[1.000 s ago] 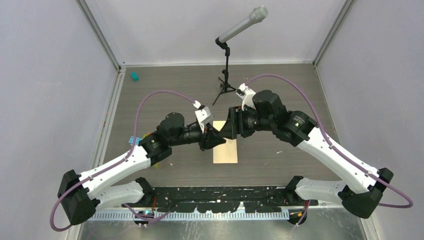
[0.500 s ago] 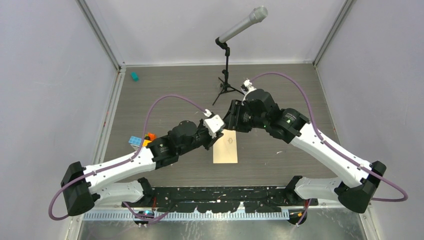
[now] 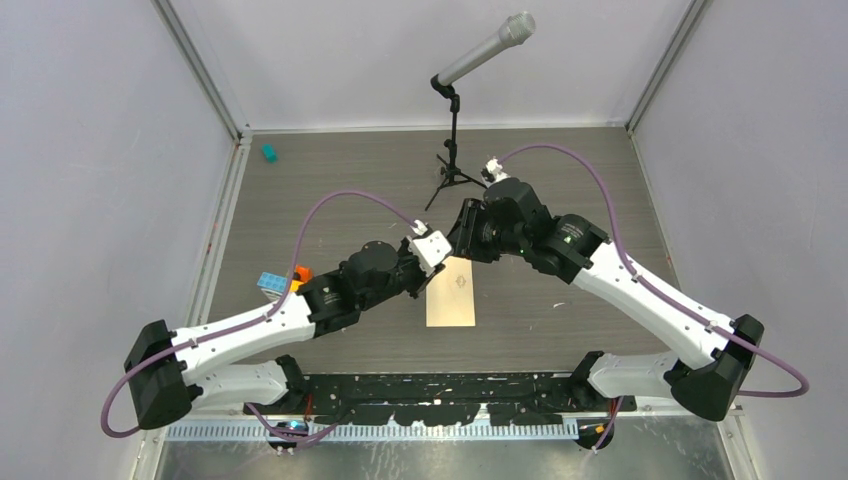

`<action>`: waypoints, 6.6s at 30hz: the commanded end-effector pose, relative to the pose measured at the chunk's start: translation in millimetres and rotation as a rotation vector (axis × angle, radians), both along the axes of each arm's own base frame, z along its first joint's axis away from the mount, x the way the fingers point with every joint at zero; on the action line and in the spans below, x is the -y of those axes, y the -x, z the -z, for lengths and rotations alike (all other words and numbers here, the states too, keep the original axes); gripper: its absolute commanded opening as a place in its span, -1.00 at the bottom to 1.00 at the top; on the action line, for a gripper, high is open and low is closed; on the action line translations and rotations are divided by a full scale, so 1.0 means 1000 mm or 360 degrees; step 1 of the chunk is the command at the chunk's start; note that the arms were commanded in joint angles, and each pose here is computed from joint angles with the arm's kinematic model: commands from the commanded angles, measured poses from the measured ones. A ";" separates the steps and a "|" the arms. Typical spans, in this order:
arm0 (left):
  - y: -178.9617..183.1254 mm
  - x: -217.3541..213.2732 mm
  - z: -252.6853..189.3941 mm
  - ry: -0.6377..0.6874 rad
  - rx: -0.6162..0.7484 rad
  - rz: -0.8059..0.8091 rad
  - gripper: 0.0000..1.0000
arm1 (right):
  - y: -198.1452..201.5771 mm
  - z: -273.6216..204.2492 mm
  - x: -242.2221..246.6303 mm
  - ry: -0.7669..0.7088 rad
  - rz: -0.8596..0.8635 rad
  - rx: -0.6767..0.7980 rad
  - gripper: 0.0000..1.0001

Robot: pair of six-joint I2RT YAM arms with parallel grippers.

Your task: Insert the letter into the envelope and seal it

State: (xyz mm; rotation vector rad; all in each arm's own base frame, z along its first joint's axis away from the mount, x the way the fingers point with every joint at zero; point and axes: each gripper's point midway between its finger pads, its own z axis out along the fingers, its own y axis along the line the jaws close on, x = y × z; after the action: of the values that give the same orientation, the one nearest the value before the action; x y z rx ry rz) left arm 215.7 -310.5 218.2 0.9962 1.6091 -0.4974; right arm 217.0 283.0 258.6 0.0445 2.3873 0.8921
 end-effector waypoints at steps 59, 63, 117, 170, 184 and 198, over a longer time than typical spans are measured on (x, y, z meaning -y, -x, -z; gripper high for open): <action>0.006 0.005 -0.023 0.0142 -0.0103 0.0137 -1.00 | 0.007 -0.005 -0.005 -0.0064 -0.0104 0.0005 -0.17; 0.006 0.003 -0.018 0.0132 -0.0113 0.0124 -1.00 | 0.006 -0.003 -0.004 -0.0053 -0.0098 0.0003 -0.18; -0.055 -0.053 0.021 0.1200 -0.1228 -0.1067 -1.00 | -0.108 0.070 0.128 0.0623 0.0401 0.0109 0.01; -0.067 -0.068 0.006 0.1474 -0.1307 -0.1247 -1.00 | -0.176 0.180 0.136 0.0800 0.0440 -0.0230 -0.80; -0.089 -0.054 -0.018 0.2308 -0.1820 -0.1331 -1.00 | -0.105 0.030 0.065 0.0104 0.0318 0.0312 -0.86; -0.097 -0.032 -0.084 0.2588 -0.2014 -0.1009 -1.00 | -0.051 -0.061 0.001 -0.0520 0.0011 0.0643 -0.88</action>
State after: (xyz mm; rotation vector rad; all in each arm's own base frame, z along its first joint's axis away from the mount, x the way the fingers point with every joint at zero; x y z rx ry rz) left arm 307.3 -270.4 248.1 -1.2695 1.7122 -1.5125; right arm 272.7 268.5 275.9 0.0068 2.0146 1.0121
